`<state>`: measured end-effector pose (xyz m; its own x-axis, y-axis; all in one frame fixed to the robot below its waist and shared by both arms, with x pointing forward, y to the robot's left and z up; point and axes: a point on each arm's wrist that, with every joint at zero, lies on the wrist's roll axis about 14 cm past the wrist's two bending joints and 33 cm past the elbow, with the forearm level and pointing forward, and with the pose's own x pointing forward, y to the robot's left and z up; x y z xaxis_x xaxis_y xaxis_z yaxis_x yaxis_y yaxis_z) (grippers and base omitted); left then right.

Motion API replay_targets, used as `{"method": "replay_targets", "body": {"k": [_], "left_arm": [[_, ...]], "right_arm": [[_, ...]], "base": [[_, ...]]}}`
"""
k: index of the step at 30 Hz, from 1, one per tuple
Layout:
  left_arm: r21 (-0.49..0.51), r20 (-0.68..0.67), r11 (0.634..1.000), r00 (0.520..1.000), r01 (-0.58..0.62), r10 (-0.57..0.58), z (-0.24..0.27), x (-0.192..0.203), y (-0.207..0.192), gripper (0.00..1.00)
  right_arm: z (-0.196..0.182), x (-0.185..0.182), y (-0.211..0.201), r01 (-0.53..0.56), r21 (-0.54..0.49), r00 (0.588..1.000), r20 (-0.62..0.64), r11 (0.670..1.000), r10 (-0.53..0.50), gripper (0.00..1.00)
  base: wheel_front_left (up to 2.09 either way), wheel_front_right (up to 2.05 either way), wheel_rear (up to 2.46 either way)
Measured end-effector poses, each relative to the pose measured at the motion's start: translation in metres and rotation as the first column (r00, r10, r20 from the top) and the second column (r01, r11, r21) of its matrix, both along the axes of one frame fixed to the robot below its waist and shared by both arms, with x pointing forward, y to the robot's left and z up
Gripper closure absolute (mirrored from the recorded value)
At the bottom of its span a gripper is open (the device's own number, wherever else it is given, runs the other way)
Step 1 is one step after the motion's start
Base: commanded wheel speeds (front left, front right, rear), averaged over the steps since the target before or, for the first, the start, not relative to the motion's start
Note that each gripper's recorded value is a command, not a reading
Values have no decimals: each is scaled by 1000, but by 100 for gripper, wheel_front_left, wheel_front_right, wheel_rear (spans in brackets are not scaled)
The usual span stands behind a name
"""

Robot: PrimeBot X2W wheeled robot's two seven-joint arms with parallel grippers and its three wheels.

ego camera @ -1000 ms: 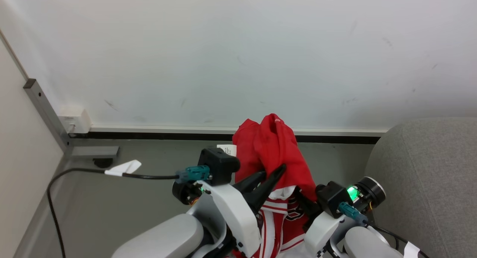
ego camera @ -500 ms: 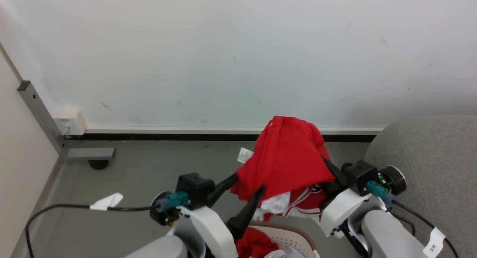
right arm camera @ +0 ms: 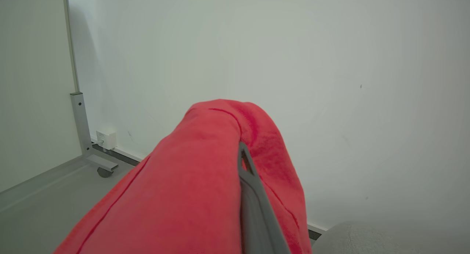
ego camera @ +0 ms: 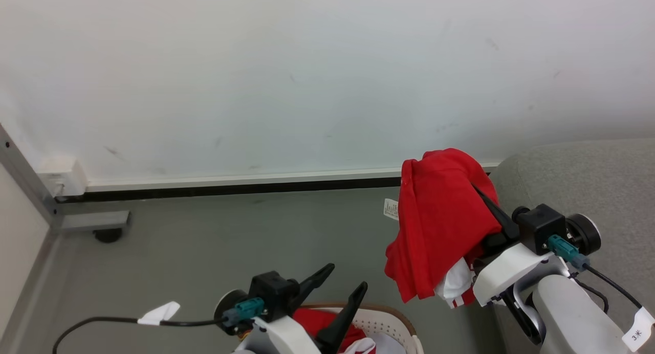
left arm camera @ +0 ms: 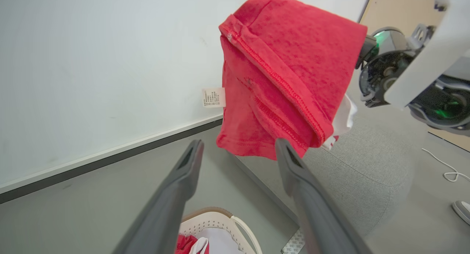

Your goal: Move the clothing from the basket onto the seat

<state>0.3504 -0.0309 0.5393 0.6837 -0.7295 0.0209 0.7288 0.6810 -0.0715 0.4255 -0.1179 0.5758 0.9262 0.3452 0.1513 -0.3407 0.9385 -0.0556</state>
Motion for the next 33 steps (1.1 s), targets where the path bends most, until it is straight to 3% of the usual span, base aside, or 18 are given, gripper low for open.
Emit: {"method": "replay_targets", "body": {"k": [10,16,26,33], "left_arm": [[-1,1,995,995,103,-103,-4,-1,-35,0],[-22,-4,977,977,213,-213,-4,-10,-71,0],[-51,-3,924,925,379,-380,-7,-26,-122,0],[-46,33,905,906,423,-422,-11,8,-129,0]], "right_arm": [[0,-12,-35,83,5,997,4,997,-83,100],[-2,-26,-77,181,-6,983,5,983,-181,100],[-5,-47,-142,342,-8,940,-6,940,-342,100],[3,-22,-184,436,-18,900,16,900,-436,100]], "base": [[0,0,0],[0,0,0],[0,0,0],[0,0,0]]}}
